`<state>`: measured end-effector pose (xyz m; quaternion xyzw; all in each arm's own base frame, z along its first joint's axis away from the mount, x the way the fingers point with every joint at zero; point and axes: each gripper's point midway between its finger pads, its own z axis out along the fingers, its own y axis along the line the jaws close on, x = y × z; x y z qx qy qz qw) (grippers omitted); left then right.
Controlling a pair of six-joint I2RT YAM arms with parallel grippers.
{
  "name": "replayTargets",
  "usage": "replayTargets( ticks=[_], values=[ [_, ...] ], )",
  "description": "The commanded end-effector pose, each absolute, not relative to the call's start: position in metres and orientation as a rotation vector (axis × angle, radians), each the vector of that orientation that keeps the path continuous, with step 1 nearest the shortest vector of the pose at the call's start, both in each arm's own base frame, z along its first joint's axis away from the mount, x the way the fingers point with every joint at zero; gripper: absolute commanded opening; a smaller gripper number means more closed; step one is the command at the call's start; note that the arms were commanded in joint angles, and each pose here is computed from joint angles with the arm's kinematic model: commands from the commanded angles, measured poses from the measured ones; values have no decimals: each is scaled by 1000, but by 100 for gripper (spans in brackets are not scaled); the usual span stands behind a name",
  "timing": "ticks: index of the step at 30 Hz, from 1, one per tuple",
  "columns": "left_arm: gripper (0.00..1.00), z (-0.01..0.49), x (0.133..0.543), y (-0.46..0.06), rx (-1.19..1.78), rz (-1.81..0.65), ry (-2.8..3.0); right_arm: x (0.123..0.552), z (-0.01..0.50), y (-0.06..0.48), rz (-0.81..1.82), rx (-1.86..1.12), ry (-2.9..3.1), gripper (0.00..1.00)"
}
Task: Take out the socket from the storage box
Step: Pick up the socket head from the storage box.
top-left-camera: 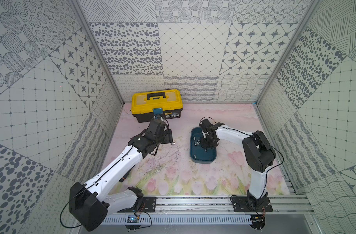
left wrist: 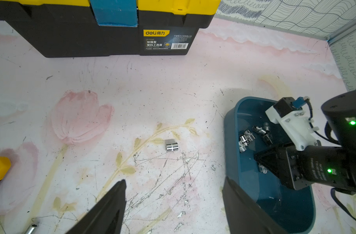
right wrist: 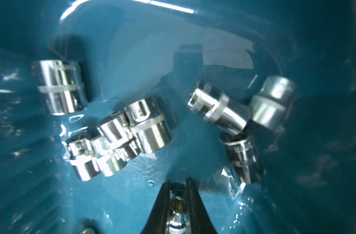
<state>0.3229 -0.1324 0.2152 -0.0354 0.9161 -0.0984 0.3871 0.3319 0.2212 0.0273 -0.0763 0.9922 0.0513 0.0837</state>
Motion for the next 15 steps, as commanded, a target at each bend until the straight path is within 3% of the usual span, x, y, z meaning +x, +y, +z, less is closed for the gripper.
replayTargets(
  ticks=[1, 15],
  values=[
    [79, 222, 328, -130, -105, -246, 2291, 333, 49, 229, 198, -275, 2922, 0],
    [79, 224, 329, -133, -99, -261, 2288, 349, 135, 195, 239, -237, 2803, 0]
  ],
)
